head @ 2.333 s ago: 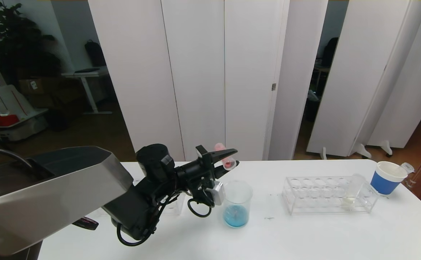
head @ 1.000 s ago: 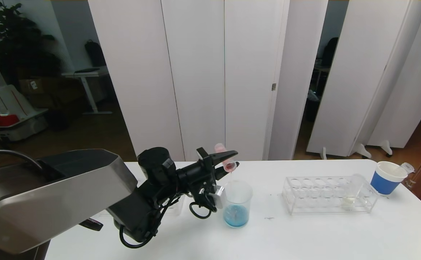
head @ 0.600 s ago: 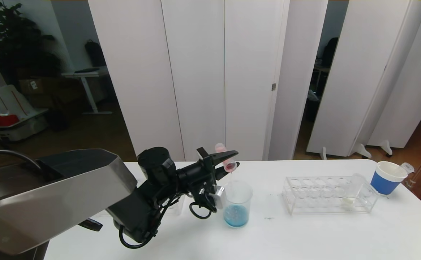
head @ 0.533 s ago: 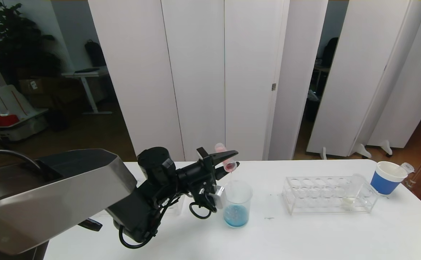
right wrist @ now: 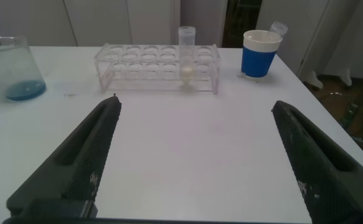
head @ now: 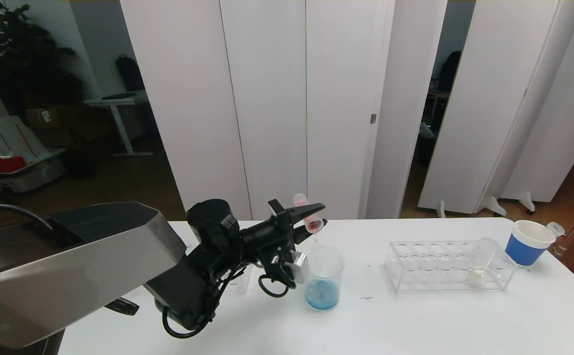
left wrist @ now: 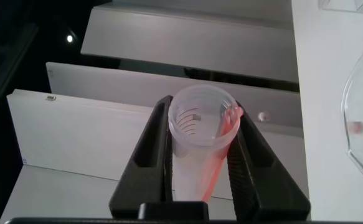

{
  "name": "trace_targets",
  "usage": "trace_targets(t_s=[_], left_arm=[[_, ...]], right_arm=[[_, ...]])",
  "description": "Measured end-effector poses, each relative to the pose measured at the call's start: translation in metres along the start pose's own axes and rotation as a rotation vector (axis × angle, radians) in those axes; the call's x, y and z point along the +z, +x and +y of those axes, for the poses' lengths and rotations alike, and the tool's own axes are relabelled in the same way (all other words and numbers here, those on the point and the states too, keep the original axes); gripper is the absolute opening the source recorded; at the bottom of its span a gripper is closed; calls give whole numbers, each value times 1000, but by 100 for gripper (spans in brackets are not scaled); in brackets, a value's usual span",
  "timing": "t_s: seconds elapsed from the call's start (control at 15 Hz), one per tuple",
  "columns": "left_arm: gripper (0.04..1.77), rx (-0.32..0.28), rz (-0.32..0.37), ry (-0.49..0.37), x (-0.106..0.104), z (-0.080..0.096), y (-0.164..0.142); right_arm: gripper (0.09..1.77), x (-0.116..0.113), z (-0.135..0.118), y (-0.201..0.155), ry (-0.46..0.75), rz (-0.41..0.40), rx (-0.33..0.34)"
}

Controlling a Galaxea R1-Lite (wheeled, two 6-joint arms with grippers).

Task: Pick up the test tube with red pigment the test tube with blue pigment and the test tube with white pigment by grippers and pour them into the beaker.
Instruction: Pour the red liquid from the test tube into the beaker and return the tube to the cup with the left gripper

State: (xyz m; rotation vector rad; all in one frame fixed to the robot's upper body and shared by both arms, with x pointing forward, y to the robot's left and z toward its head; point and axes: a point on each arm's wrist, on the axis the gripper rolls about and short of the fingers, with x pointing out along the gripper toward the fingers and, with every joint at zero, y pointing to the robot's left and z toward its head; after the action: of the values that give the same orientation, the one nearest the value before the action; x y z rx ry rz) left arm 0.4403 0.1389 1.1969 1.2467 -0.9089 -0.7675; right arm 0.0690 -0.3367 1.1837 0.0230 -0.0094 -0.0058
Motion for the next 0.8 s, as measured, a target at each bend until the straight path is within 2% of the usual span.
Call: trace_targets(t_s=[0.8], left_arm=[[58, 21, 0, 29, -2, 6, 3]], right_arm=[[174, 0, 0, 0, 0, 0, 0]])
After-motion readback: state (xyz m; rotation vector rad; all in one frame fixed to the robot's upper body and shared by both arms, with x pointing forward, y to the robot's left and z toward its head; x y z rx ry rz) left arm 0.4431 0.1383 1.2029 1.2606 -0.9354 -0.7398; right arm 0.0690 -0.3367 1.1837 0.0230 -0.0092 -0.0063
